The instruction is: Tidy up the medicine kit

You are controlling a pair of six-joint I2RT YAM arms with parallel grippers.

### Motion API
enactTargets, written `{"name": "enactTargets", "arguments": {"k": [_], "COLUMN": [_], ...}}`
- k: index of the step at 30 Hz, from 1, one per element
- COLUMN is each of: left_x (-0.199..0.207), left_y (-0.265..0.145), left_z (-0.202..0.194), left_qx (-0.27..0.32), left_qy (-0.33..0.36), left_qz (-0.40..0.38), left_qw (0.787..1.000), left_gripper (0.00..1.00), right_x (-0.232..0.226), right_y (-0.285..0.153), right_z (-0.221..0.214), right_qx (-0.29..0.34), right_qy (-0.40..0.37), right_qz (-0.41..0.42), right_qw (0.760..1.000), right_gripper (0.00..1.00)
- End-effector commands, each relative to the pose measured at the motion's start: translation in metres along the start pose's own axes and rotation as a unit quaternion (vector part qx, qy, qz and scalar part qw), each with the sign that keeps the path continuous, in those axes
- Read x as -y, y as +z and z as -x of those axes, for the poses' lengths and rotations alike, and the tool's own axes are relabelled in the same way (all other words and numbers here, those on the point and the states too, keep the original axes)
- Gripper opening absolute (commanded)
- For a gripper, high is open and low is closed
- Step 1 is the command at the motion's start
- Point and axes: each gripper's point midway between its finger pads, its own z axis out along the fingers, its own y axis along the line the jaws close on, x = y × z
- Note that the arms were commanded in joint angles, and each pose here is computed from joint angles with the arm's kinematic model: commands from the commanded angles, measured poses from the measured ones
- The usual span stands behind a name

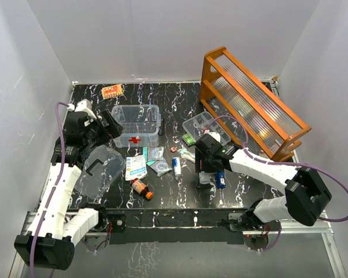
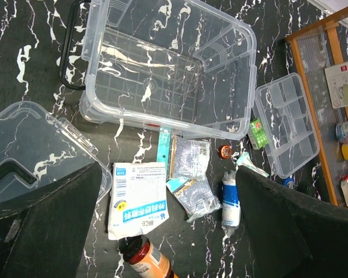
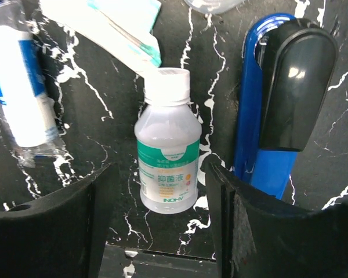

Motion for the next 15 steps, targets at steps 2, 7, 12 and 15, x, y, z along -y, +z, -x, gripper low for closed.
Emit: {"name": "enactTargets", "arguments": {"k": [2, 7, 12, 15], "left_x": [-0.001, -0.008, -0.01, -0.01], "left_y": [-0.007, 0.001, 0.007, 0.013], "left_z": [0.015, 0.018, 0.028, 0.033], "left_qx": [0.023, 0.028, 0.038, 0.04], "left_qy": [-0.004, -0.023, -0.03, -0.026], "left_qz": [0.016, 0.038, 0.053, 0.057], "left_qw": [1.0, 0.999, 0.997, 0.997], "left_gripper": [0.99, 0.99, 0.99, 0.99], "right_x": [0.0, 0.001, -0.002, -0.002], "right_y": [0.011, 0.018, 0.024, 0.025], "right_z": [-0.002, -0.003, -0.002, 0.0], "right_qx": [0.016, 0.022, 0.027, 0.035], "right_qy": [0.005, -0.013, -0.027, -0.034], "right_qz": [0.002, 0.007, 0.015, 0.019], "right_qw": [1.0, 1.0, 0.999, 0.999], "right_gripper": [0.58, 0.55, 0.47, 0.45]}}
